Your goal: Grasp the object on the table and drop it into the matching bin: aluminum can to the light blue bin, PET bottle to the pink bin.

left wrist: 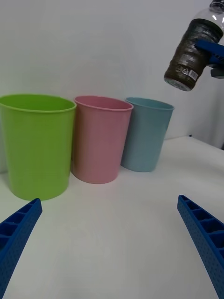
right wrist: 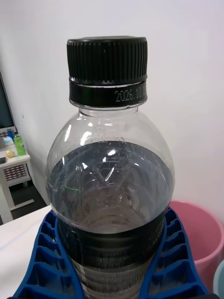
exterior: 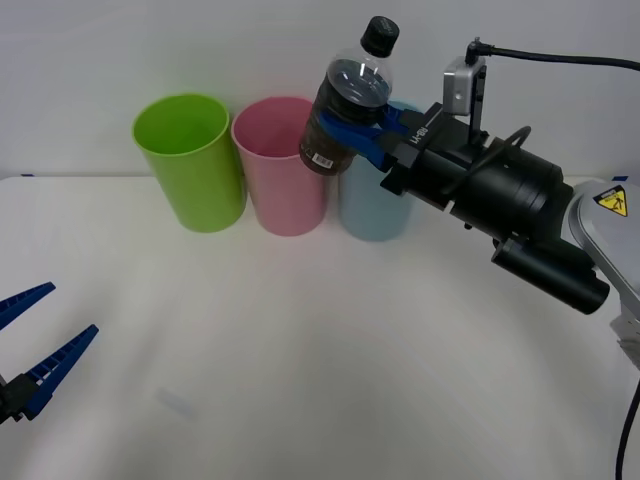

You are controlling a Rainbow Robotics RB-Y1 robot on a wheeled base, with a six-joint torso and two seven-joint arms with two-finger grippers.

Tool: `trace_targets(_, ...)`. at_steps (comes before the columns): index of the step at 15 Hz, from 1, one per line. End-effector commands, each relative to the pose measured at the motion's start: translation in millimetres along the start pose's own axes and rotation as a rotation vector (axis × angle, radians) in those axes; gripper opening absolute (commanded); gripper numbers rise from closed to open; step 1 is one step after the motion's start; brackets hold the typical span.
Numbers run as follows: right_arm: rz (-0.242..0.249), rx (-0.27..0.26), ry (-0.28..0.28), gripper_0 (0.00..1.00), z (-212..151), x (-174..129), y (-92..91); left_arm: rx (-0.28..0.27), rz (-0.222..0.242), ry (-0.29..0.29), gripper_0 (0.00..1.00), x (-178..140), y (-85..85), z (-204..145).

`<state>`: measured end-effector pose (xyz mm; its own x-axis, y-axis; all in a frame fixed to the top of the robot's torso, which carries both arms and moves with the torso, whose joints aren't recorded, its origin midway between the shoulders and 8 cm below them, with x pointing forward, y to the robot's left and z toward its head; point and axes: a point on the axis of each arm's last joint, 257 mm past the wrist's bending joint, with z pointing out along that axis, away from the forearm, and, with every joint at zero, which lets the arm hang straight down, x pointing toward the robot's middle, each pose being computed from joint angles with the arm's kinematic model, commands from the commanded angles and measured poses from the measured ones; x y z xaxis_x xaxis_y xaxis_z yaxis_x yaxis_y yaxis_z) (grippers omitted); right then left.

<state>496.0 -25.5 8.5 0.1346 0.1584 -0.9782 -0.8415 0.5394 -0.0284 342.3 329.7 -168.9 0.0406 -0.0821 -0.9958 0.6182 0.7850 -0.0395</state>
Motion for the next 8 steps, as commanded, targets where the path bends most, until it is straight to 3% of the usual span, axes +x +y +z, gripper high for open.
trace_targets(1, -0.010, 0.034, 0.009, 0.00, 26, 5, -22.6, 0.000, 0.000, 0.000, 1.00, 0, 0.0, 0)
trace_targets(8, -0.013, 0.124, 0.024, 0.00, 88, 14, -60.8, 0.000, 0.000, 0.000, 1.00, 0, 0.0, 0)
